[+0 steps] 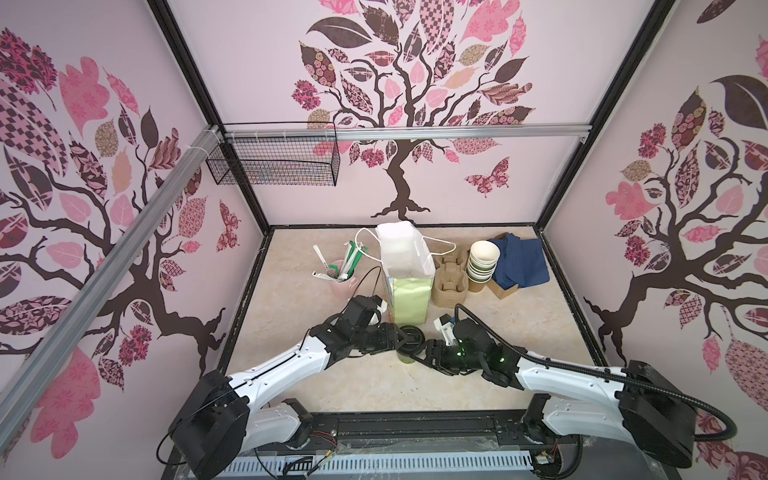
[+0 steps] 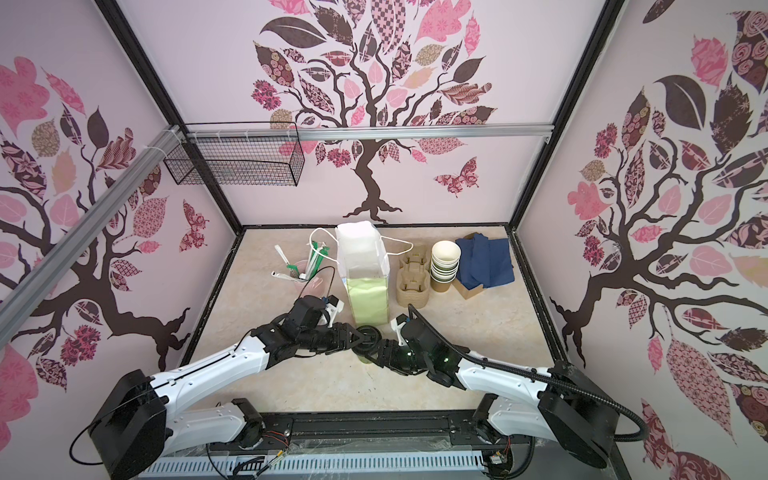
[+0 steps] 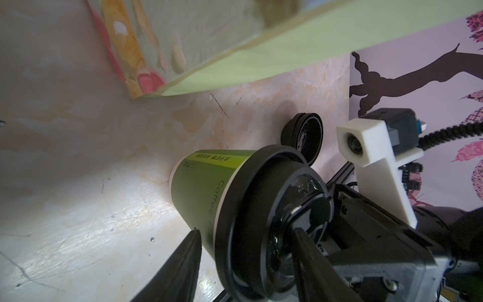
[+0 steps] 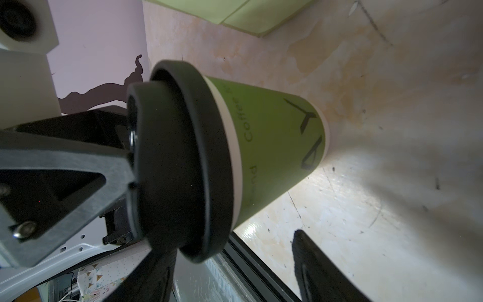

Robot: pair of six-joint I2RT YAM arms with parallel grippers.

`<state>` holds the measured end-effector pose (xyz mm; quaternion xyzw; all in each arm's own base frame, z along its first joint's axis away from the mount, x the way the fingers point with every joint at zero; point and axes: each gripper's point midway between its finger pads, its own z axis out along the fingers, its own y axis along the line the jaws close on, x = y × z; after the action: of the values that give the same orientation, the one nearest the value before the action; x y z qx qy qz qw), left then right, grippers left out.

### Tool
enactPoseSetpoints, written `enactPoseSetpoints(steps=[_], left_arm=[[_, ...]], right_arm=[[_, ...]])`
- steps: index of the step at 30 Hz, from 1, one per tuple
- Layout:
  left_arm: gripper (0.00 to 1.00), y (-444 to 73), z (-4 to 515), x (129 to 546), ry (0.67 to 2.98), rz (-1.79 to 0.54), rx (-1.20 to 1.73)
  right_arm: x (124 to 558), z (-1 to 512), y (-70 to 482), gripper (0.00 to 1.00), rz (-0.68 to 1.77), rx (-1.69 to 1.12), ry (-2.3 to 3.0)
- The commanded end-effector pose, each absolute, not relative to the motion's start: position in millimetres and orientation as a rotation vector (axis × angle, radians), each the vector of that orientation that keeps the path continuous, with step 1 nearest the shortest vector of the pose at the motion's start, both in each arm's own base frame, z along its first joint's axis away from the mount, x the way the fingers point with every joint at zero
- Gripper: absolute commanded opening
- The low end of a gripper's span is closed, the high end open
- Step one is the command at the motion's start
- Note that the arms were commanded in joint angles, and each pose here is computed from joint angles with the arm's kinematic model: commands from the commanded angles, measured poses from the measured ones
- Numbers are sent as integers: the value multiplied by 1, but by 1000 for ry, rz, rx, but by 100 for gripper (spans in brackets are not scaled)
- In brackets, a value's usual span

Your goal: Pack the takeout coffee

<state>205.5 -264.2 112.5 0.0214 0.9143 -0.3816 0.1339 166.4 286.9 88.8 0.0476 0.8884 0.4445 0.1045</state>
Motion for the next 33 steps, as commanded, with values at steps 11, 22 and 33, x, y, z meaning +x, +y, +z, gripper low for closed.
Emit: enactPoseSetpoints(steps=[11, 22, 33], left_arm=[[58, -247, 87, 190, 2810, -972, 27], [58, -252, 95, 193, 2797, -1023, 29], [57, -256, 101, 199, 2787, -1041, 32]], right_arm=[[176, 138, 222, 76, 1211, 233, 2450], [215, 138, 241, 58, 1254, 441, 2445], [201, 136, 259, 44, 1343, 243, 2509]])
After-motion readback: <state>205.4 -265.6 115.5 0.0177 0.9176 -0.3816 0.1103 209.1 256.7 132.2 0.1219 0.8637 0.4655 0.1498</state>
